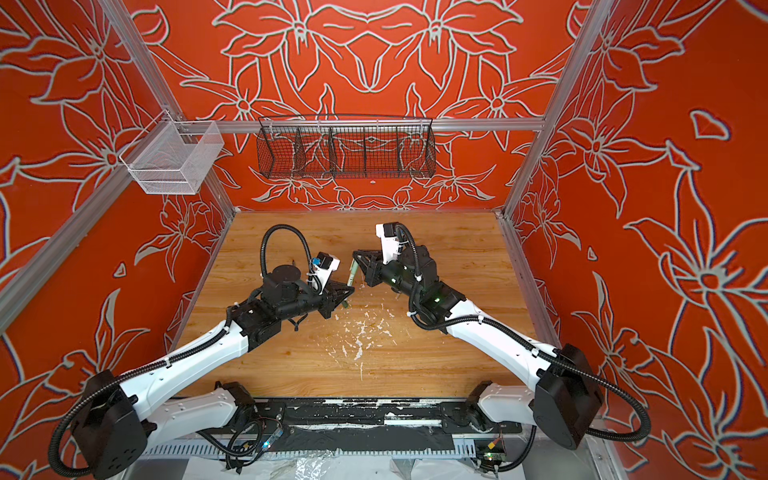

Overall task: Insert the pens into the pen caps
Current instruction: 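Move the right gripper to the capped pale green pen and close on it, then open the left gripper to release the pen while the right gripper holds it, then carry the capped pen away with the right gripper and lower it toward the table, then lay the capped pen on the table and open the right gripper, then lower the right gripper onto the clear-barrel nib pen and grasp it, then lift the nib pen toward the left gripper while the left gripper approaches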

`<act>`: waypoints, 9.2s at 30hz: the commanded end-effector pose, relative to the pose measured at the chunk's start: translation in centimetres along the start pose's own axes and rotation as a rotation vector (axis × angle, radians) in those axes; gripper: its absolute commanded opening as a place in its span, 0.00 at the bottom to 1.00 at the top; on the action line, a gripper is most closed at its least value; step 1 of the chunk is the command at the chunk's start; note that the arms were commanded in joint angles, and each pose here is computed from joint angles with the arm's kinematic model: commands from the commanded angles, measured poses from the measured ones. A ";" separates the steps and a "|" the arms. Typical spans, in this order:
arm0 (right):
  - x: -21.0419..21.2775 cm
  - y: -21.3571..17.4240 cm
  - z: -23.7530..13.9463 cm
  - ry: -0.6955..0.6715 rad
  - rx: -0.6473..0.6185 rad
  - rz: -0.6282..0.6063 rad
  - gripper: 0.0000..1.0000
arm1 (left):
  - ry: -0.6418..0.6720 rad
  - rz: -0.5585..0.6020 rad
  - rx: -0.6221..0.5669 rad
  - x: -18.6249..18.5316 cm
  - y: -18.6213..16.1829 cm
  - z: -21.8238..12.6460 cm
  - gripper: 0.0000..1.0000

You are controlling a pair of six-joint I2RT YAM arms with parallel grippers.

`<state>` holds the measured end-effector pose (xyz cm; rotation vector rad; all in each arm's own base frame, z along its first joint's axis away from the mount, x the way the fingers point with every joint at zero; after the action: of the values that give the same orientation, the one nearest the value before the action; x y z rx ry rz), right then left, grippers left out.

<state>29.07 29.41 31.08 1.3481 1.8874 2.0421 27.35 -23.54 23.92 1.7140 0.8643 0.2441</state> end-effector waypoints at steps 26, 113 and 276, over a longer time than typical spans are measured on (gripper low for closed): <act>6.1 7.9 -6.6 -0.059 -0.097 -0.230 0.42 | -0.076 0.018 -0.398 -1.5 11.4 -2.4 0.00; -8.7 6.6 0.5 -0.343 0.092 0.032 0.00 | 0.568 -0.198 -0.517 7.2 10.3 -6.5 0.98; -26.2 -8.7 -0.4 -0.975 0.534 0.362 0.04 | 0.171 -0.506 -0.050 7.8 6.5 3.7 0.88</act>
<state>40.63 16.61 7.53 2.3859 1.7808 0.5285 37.67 -21.31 24.69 1.3940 1.4370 0.0598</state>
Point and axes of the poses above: each gripper's point midway between its finger pads, its own z axis out along the fingers, its own x axis along the line the jaws close on, y = z × x, the point moved 2 cm from there along -z, back along the fingers, and after that the axes turned 2 degrees about z, right-handed, at the moved point
